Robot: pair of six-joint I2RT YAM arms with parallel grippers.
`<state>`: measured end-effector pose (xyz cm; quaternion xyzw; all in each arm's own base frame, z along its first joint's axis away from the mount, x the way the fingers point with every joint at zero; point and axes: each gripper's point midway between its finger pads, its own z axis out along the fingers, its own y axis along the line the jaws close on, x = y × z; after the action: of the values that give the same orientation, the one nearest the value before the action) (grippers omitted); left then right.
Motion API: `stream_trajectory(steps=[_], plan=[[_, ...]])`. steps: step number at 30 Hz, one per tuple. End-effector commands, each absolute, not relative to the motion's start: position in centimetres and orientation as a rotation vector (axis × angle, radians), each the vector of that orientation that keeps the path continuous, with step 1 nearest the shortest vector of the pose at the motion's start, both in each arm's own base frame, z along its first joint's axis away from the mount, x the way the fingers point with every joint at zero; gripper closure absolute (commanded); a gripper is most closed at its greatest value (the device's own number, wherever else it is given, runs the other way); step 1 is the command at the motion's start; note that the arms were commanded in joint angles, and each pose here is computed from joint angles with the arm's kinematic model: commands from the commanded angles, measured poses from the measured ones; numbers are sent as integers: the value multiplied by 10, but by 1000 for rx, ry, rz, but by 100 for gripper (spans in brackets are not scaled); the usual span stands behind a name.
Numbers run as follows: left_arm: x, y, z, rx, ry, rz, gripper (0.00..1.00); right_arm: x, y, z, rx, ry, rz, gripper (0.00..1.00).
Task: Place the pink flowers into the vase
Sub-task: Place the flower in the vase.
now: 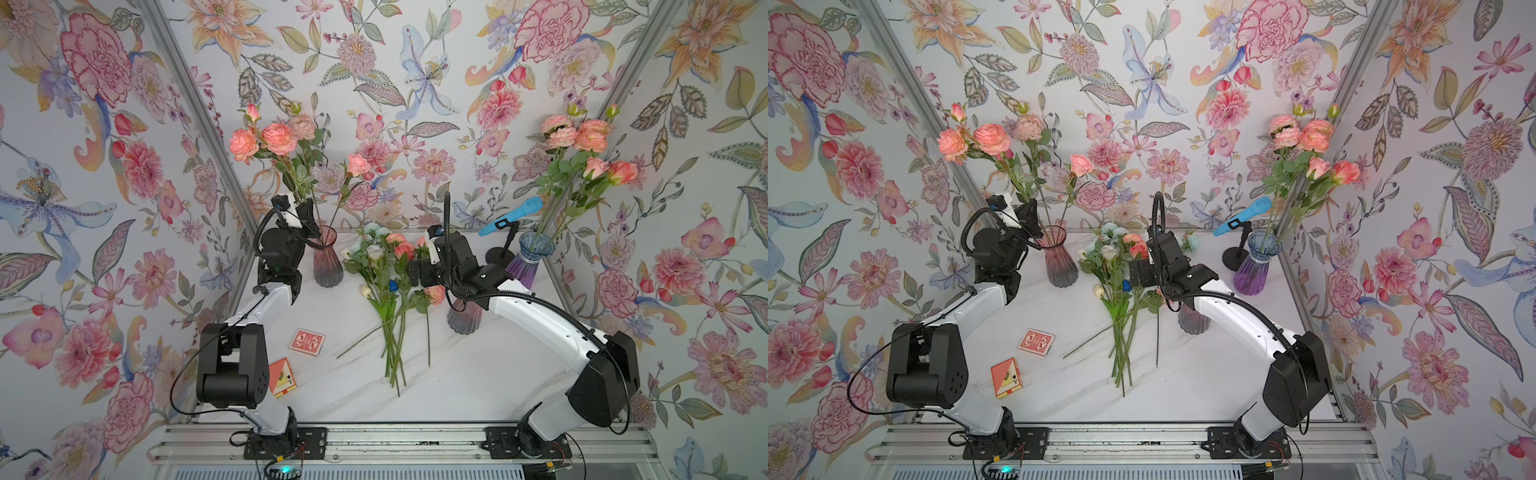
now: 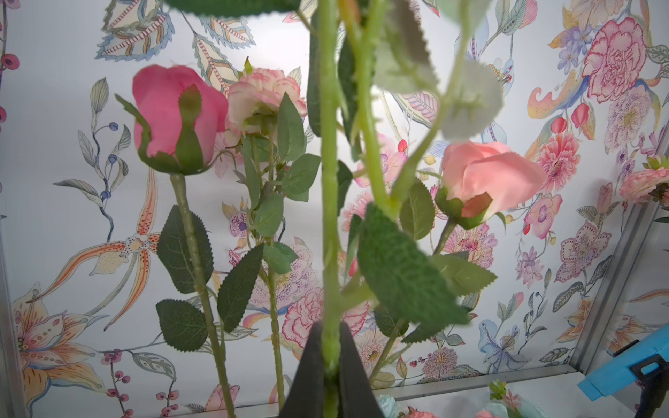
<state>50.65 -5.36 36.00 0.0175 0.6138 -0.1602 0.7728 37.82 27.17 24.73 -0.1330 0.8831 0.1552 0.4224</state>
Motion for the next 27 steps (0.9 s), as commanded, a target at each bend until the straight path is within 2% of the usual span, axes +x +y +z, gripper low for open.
stream_trajectory(steps=[1,8,22,27], plan=[[507,-57,343,44,1351,-395,98,377,274,266,-335,2181,405,1],[503,-59,343,58,1354,-395,86,377,275,268,-336,2180,412,1],[502,-58,348,78,1360,-364,77,377,277,269,-344,2177,413,1],[500,-58,352,83,1361,-358,69,377,275,270,-341,2176,413,1]])
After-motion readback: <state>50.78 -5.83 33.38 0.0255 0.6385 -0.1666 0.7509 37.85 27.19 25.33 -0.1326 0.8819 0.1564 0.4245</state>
